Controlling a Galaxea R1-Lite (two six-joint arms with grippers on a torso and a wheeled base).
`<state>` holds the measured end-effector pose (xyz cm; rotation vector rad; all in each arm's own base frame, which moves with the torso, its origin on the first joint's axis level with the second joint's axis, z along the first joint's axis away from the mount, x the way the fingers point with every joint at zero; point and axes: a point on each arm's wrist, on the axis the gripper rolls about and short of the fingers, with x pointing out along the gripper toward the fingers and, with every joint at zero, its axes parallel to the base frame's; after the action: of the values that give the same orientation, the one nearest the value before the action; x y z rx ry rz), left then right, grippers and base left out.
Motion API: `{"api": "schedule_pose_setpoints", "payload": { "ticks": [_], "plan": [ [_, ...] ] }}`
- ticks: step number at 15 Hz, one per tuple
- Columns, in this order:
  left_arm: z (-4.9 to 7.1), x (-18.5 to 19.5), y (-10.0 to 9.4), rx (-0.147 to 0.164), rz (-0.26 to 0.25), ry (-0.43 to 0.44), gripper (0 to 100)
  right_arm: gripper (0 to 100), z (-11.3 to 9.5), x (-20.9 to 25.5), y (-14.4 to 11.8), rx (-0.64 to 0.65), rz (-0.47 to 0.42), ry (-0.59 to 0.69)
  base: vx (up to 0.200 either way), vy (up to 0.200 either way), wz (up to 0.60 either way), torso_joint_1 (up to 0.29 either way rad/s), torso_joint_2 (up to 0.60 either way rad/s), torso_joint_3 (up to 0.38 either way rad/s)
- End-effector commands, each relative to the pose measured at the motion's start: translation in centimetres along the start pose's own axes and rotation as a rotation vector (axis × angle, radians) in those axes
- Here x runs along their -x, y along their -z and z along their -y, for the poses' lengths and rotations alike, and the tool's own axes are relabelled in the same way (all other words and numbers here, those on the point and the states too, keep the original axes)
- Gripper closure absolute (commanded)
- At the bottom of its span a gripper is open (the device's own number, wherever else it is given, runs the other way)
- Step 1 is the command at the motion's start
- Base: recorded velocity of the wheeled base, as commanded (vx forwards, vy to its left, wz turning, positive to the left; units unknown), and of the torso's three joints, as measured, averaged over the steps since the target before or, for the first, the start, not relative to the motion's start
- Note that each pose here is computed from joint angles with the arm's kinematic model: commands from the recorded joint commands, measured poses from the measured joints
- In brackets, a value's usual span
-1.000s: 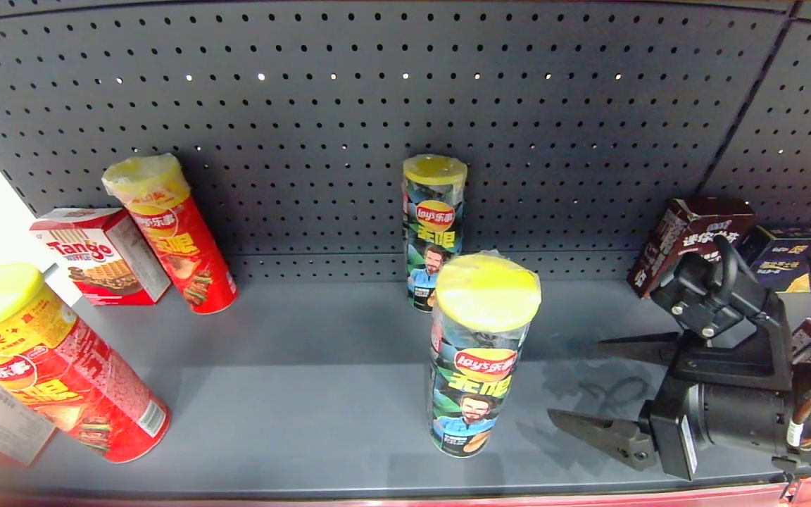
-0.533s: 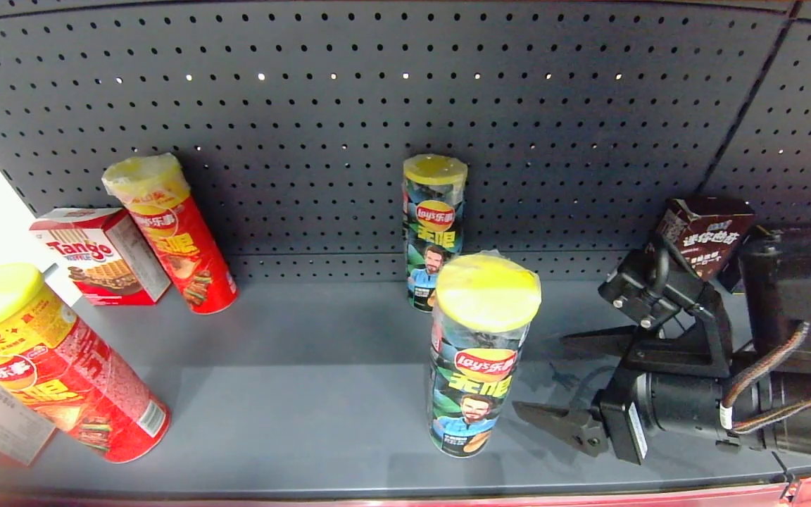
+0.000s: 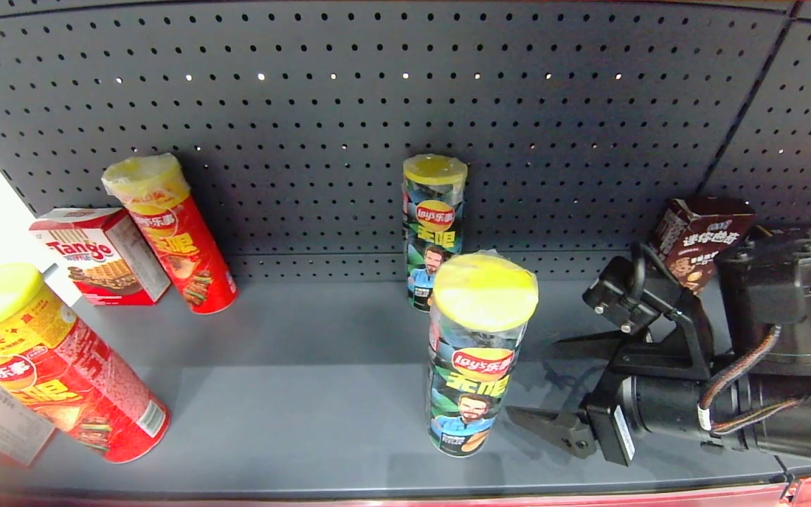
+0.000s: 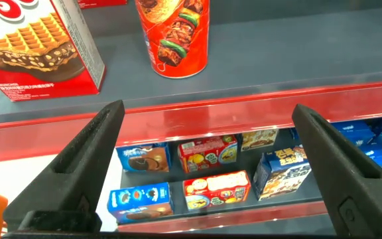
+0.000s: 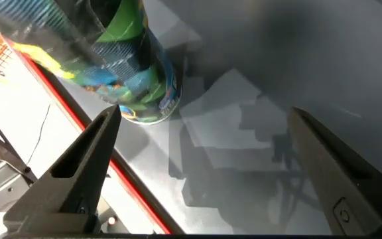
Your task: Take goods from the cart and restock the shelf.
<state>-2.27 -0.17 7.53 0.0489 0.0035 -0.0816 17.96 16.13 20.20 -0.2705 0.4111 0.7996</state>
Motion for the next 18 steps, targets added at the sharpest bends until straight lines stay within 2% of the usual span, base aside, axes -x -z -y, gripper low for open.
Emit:
{"api": "schedule_pose_setpoints", "payload": {
  "ticks": [1, 9, 18],
  "plan": [
    [0.0, 0.0, 0.0, 0.0, -0.002, 0.0, 0, 0, 0.3, 0.7, 0.0, -0.006, 0.013, 0.015, 0.0, 0.0, 0.0, 0.0, 0.0, 0.0],
    [0.0, 0.0, 0.0, 0.0, -0.002, 0.0, 0, 0, 0.5, -1.4, -0.8, -0.004, 0.006, 0.009, 0.0, 0.0, 0.0, 0.0, 0.0, 0.0],
    [0.0, 0.0, 0.0, 0.0, -0.002, -0.002, 0, 0, 0.6, -1.6, -1.0, -0.005, 0.009, 0.013, 0.0, 0.0, 0.0, 0.0, 0.0, 0.0]
  ]
}}
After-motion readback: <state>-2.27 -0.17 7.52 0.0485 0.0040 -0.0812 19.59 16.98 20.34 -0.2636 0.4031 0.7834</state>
